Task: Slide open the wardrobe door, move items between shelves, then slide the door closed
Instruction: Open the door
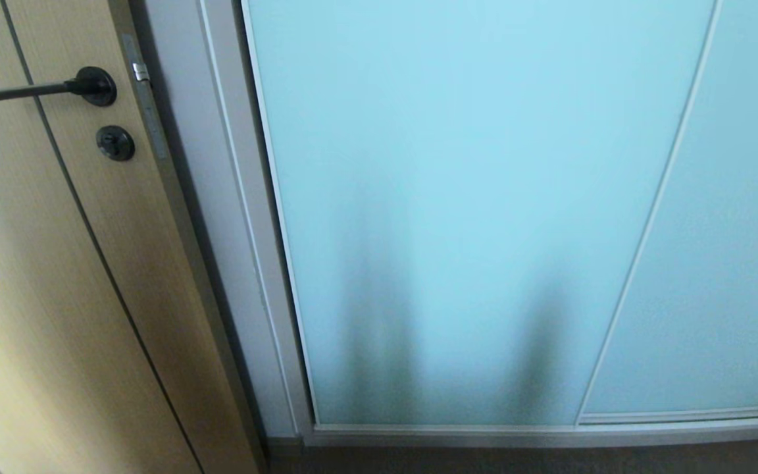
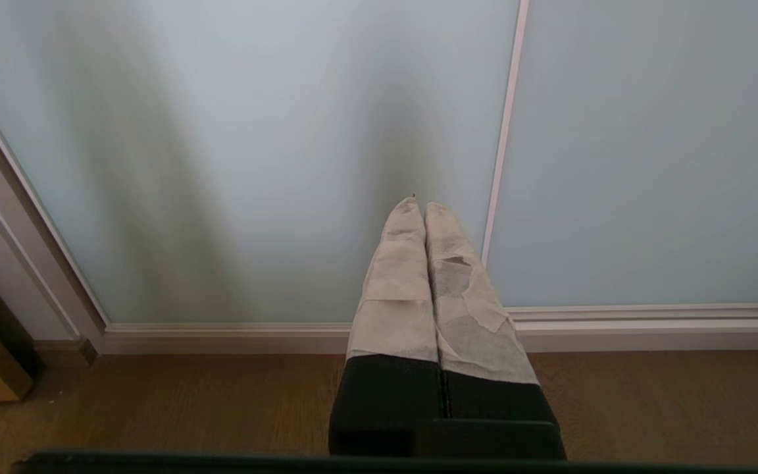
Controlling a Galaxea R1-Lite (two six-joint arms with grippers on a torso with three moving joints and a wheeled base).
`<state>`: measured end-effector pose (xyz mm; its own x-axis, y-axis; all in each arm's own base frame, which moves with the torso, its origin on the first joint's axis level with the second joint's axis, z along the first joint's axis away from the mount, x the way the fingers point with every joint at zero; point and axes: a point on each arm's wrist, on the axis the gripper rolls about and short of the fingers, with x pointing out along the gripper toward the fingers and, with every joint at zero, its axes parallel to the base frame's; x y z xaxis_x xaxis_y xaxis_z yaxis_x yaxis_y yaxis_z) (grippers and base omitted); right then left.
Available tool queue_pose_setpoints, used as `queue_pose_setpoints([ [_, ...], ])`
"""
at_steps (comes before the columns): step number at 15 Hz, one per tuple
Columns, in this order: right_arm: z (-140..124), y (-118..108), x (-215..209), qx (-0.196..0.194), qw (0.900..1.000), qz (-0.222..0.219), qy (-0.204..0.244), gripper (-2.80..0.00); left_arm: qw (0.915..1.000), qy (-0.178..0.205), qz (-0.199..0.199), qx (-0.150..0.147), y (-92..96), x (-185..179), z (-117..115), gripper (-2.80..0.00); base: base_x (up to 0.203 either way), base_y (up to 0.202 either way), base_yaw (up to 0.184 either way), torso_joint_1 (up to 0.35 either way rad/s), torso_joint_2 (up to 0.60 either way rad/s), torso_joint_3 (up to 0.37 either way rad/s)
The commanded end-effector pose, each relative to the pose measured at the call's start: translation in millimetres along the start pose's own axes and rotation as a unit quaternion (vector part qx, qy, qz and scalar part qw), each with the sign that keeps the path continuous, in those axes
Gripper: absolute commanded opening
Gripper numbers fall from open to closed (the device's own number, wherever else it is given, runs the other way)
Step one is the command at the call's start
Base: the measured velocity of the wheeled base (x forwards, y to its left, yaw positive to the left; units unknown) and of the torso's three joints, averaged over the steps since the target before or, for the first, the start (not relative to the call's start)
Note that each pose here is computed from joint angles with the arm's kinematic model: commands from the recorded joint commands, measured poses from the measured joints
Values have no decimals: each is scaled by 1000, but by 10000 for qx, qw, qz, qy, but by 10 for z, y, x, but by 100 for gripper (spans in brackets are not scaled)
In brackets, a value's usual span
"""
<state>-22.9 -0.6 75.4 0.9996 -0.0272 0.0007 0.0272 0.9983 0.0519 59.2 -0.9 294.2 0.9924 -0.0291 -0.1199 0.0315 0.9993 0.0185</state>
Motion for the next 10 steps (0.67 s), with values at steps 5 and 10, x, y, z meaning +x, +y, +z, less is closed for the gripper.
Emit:
queue_pose_setpoints([
  [5, -5, 0, 1, 1, 10000, -2, 11, -280, 9937, 1061, 68, 351, 34, 1178, 220, -280, 0, 0, 0, 0, 0, 0],
  [10, -2, 0, 0, 1, 10000, -2, 3, -280, 9862, 1626, -42, 311, 7, 1825, 92, -280, 0, 0, 0, 0, 0, 0],
])
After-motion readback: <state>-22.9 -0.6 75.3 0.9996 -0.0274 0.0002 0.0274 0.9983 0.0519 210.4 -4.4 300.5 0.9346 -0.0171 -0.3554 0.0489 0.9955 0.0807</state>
